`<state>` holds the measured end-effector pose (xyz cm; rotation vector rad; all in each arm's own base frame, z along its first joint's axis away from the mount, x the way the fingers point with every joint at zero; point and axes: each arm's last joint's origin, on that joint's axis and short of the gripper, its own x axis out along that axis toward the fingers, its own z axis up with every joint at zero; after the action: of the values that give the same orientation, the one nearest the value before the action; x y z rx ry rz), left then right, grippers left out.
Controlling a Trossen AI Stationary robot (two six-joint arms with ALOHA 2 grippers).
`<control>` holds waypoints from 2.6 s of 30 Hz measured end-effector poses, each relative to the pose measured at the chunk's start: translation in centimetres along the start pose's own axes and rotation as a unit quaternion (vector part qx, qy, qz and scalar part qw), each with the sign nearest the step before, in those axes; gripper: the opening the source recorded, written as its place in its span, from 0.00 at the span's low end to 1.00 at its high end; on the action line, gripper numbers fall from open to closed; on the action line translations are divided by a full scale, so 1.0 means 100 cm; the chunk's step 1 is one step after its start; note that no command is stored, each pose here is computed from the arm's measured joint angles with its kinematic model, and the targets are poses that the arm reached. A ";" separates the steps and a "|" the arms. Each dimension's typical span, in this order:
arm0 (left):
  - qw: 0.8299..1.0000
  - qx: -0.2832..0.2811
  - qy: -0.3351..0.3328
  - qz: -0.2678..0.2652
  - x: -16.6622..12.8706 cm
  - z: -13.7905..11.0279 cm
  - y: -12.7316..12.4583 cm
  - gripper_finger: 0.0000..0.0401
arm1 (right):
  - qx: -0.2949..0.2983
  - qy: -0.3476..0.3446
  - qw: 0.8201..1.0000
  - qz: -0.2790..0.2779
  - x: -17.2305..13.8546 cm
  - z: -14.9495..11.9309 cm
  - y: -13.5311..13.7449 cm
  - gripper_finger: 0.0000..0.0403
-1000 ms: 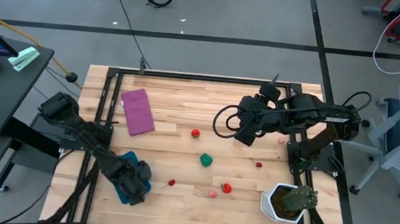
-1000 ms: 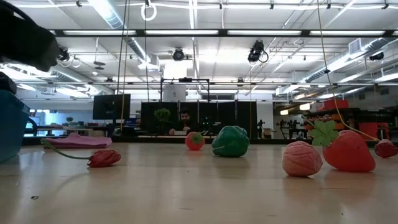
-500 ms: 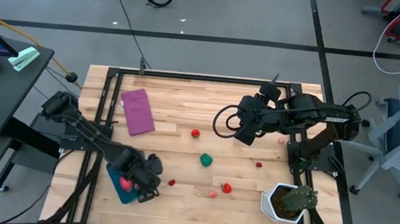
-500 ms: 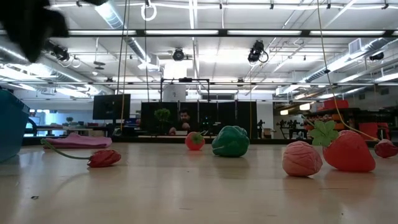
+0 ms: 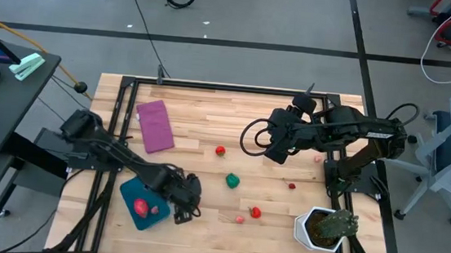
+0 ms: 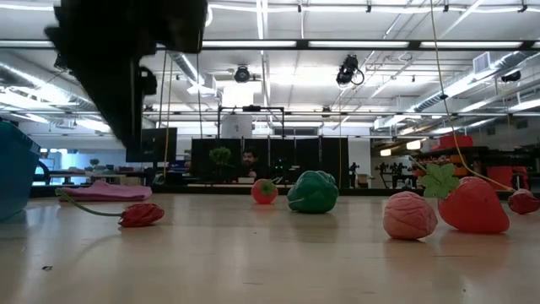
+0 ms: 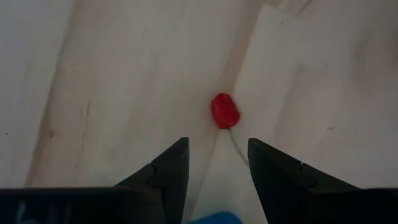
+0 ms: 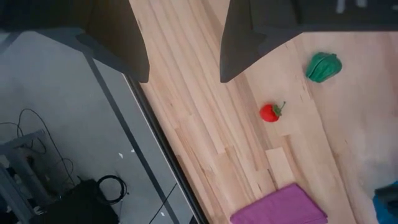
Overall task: Pick and placing Produce into tupperware
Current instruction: Put the cherry into the blue bin
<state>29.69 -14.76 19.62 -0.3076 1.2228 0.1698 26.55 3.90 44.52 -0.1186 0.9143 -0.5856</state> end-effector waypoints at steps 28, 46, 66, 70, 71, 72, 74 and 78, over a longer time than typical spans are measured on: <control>1.000 0.013 0.003 0.014 0.058 0.001 -0.009 0.39 | 0.000 0.000 1.000 0.000 0.000 0.000 0.000 0.51; 0.997 0.059 0.032 0.039 0.025 0.001 -0.012 0.06 | 0.004 -0.005 1.000 0.002 0.000 0.001 0.000 0.51; 0.988 -0.026 0.073 0.134 -0.079 -0.057 -0.039 0.03 | 0.007 -0.009 1.000 -0.006 0.000 0.001 0.000 0.51; 0.989 -0.058 0.061 0.118 -0.062 -0.076 -0.045 0.06 | 0.016 -0.009 1.000 -0.006 0.000 0.002 0.000 0.51; 0.990 -0.063 0.058 0.112 -0.056 -0.081 -0.045 0.06 | 0.016 -0.009 1.000 -0.006 0.000 0.001 0.000 0.51; 0.991 -0.066 0.055 0.104 -0.048 -0.086 -0.045 0.06 | 0.016 -0.009 1.000 -0.006 0.000 0.001 0.000 0.51; 0.993 -0.067 0.051 0.082 -0.032 -0.094 -0.044 0.05 | 0.016 -0.009 1.000 -0.006 0.000 0.001 0.000 0.51; 0.992 -0.069 0.057 0.090 -0.012 -0.104 -0.032 0.04 | 0.019 -0.009 1.000 -0.006 0.000 0.001 0.000 0.51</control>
<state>20.93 -21.06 18.01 -0.3303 1.3542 0.3976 26.67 3.88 44.60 -0.0942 0.8845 -0.6118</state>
